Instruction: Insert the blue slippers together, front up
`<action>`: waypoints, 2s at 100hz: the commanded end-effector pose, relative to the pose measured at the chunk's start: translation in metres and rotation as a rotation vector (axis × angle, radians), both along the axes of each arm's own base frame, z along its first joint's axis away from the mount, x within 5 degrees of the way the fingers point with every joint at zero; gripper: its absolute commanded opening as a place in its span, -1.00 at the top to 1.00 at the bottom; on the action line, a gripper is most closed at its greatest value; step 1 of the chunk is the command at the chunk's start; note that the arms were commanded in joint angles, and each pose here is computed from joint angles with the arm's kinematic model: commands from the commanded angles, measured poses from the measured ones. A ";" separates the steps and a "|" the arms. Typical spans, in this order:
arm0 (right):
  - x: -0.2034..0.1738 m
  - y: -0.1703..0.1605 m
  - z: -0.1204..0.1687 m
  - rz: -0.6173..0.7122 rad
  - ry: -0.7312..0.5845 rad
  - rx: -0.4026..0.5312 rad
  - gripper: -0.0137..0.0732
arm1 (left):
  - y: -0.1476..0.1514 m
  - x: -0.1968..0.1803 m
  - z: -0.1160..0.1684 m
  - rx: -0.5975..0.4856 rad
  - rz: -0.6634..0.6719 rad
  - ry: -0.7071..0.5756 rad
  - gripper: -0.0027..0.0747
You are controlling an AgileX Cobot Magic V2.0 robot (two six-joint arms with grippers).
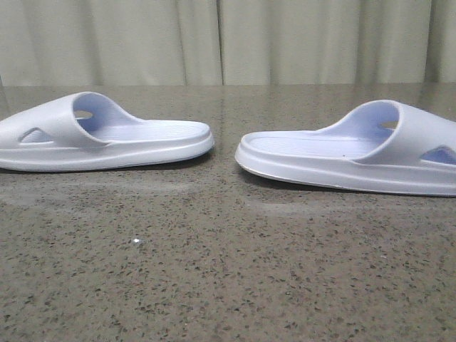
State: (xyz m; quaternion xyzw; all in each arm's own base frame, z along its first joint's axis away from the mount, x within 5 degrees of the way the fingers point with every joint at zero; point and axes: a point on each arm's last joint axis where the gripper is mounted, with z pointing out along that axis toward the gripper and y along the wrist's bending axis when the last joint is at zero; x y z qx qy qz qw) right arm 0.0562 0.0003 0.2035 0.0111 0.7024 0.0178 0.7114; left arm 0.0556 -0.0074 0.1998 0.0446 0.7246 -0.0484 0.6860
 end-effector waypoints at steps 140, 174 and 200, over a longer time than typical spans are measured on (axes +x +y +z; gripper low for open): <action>-0.001 0.000 0.002 0.000 -0.084 0.002 0.85 | 0.000 -0.002 0.006 -0.021 -0.006 -0.103 0.89; -0.002 0.000 0.005 0.003 -0.121 0.002 0.85 | 0.000 -0.002 0.007 -0.022 -0.006 -0.111 0.89; -0.002 0.001 0.009 0.007 -0.166 0.002 0.85 | 0.000 -0.002 0.013 -0.090 -0.006 -0.166 0.89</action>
